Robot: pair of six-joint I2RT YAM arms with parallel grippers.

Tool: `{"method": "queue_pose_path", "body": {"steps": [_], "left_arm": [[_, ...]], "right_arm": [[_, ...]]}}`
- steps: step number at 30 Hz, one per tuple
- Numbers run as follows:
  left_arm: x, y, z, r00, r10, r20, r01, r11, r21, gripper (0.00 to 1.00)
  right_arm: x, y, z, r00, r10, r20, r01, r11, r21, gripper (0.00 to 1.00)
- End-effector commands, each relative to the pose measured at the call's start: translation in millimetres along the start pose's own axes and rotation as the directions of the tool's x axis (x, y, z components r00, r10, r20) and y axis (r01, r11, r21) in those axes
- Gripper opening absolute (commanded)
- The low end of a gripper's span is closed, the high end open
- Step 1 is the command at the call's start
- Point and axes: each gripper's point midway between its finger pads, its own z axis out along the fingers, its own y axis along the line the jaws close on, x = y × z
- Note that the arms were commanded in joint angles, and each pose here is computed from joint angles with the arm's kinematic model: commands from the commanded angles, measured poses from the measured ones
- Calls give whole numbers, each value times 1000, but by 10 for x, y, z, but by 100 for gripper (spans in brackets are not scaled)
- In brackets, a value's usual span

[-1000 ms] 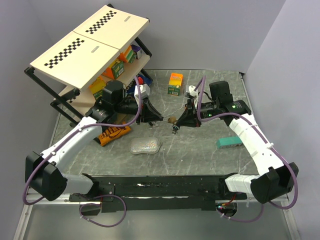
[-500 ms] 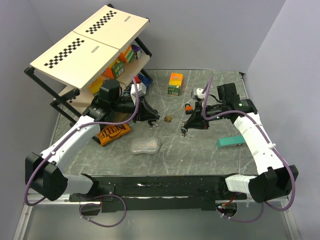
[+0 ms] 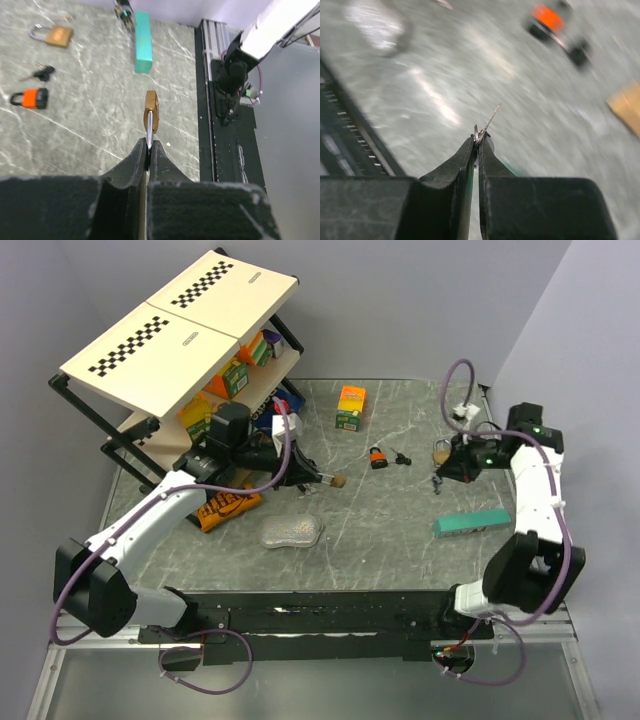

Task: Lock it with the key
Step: Place the key at the center of the board.

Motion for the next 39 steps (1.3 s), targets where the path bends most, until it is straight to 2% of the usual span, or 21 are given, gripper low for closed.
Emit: {"method": "queue_pose_path", "body": {"steps": [1,6,15,23,31,34,35,38,39], "left_arm": [[-33,-3,132,998,55,-16,-55,999,0,1],[75,39,211,999,20,-29,-21,1000,-7,1],[183,102,251,999,-1,-48,1,1000,-18,1],[281,73,233,998,-18,-64,17,1000,-16,1],[358,65,241,997,-33,-76,32,999,-12,1],[380,68,257,995,-53,-80,53,999,-7,1],[380,64,257,995,-56,-79,56,998,-6,1],[377,76,266,995,-60,-78,60,998,-8,1],[375,74,266,995,-66,-77,66,998,-9,1]], "right_arm": [[302,-736,-234,991,46,-126,-19,978,208,0],[795,-1208,-343,950,226,-215,-145,931,336,0],[1183,-1791,-212,912,312,-265,-178,885,430,0],[1429,-2065,-48,875,373,-310,-223,876,427,0],[1377,-2166,42,878,392,-275,-257,870,421,15],[1324,-2193,44,881,392,-264,-257,867,428,27],[1314,-2192,38,881,393,-263,-258,866,428,38],[1242,-2147,-5,889,380,-256,-248,869,428,55],[1196,-2126,-25,896,370,-245,-244,872,425,56]]}}
